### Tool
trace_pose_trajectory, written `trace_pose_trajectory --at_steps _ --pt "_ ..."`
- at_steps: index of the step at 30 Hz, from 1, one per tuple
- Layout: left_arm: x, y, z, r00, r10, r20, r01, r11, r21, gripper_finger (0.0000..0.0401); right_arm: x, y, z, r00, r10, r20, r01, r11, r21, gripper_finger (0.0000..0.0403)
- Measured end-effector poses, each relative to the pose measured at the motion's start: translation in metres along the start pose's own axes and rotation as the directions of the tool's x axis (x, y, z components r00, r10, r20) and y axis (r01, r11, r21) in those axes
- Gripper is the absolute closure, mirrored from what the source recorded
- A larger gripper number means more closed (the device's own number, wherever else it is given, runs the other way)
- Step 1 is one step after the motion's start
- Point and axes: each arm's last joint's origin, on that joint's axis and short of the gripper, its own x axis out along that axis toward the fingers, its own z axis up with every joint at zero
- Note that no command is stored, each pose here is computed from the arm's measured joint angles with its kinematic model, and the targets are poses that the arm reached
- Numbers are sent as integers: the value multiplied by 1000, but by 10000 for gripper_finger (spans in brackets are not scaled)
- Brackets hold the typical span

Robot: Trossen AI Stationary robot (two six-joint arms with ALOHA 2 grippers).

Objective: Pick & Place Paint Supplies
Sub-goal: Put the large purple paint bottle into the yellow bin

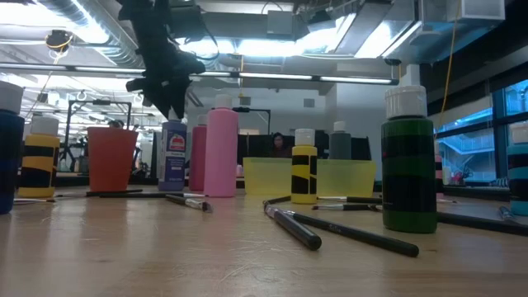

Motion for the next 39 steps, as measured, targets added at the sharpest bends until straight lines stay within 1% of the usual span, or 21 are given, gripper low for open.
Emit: trace_pose_trajectory --at_steps 10,17,27,30,32,35,39 --pt "0 1 -1 1000 6 -11 -6 1000 15 282 0 0 0 1000 0 0 0 1000 0 169" --pt "0 1 -1 1000 7 -14 -7 1000 13 282 0 0 0 1000 3 1 -3 1000 2 169" --pt "-7 3 -6 998 -26 -51 27 1000 15 282 0 0 1 1000 4 3 -4 1000 5 169" --pt "-15 6 -8 998 -39 -49 40 999 10 282 0 1 1 1000 11 5 -11 1000 8 169" --pt "-23 7 -7 998 -27 -50 28 1000 10 282 0 1 1 1000 20 4 -20 1000 10 169" --pt "-39 8 0 1000 2 -31 -2 1000 21 282 0 1 1 1000 21 6 -21 1000 12 169" --pt "-66 6 13 1000 -15 22 14 999 30 282 0 2 2 999 37 10 -37 999 20 169"
